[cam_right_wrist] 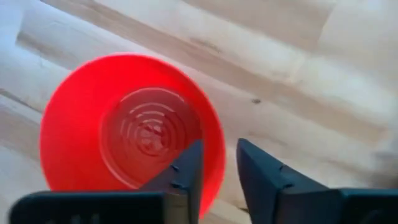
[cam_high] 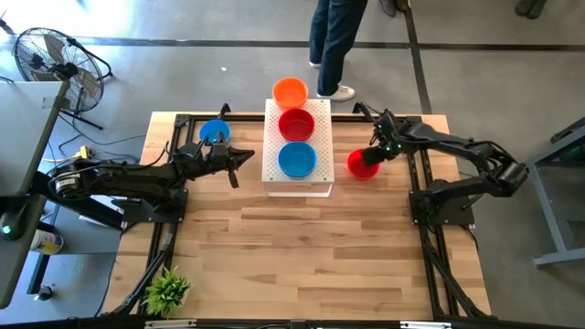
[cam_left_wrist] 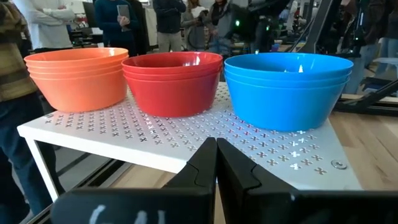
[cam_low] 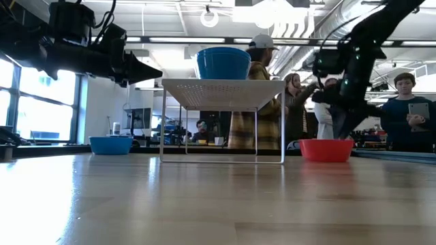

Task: Pick & Place Mini bowls
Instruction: Stack the red bowl on top of the other red bowls on the shelf

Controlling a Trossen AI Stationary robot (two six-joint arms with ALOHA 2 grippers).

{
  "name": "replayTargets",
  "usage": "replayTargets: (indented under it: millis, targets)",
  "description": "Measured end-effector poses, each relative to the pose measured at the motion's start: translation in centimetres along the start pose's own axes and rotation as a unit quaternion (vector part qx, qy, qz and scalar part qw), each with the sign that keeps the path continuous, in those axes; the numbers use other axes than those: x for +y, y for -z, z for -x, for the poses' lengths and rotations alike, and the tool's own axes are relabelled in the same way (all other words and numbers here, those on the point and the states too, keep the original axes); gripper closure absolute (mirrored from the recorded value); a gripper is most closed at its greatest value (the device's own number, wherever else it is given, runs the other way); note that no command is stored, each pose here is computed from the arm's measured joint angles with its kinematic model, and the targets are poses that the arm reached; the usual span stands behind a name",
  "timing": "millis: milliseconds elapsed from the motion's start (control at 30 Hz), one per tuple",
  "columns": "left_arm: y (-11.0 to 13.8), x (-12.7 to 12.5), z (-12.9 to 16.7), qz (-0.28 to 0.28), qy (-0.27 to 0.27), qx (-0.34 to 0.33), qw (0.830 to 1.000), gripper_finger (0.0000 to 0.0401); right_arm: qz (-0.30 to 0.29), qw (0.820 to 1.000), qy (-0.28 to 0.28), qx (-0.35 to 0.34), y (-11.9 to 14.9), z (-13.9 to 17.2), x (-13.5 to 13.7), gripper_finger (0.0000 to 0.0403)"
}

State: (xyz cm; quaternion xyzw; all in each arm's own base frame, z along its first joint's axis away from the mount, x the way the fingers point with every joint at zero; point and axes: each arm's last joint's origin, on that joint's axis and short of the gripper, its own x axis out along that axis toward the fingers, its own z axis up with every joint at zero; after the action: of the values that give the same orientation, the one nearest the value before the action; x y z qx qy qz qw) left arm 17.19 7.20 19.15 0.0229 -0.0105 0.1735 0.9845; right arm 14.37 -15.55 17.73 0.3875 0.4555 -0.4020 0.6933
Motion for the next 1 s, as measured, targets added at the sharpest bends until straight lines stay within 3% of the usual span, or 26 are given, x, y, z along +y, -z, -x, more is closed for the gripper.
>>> replayTargets:
  millis: [167, 267, 533, 1000]
  targets:
    - [0.0, 0.0, 0.0, 0.000, 0.000, 0.001, 1.000, 0.0400, 0.090, 0.995, 0.040, -0.019, -0.7, 2.8, 1.5, 0.0280]
    - [0.1, 0.0, 0.0, 0.003, 0.000, 0.005, 1.000, 0.0400, 0.156, 0.987, 0.035, -0.031, -0.2, 3.8, 2.8, 0.0262]
    - [0.1, 0.0, 0.0, 0.008, -0.006, 0.006, 1.000, 0.0400, 0.326, 0.945, -0.001, -0.027, 2.5, 4.2, 6.7, 0.0235]
    - [0.4, 0.1, 0.0, 0.000, -0.011, 0.021, 1.000, 0.0400, 0.432, 0.901, 0.005, 0.025, 4.9, 1.4, 9.9, 0.0184]
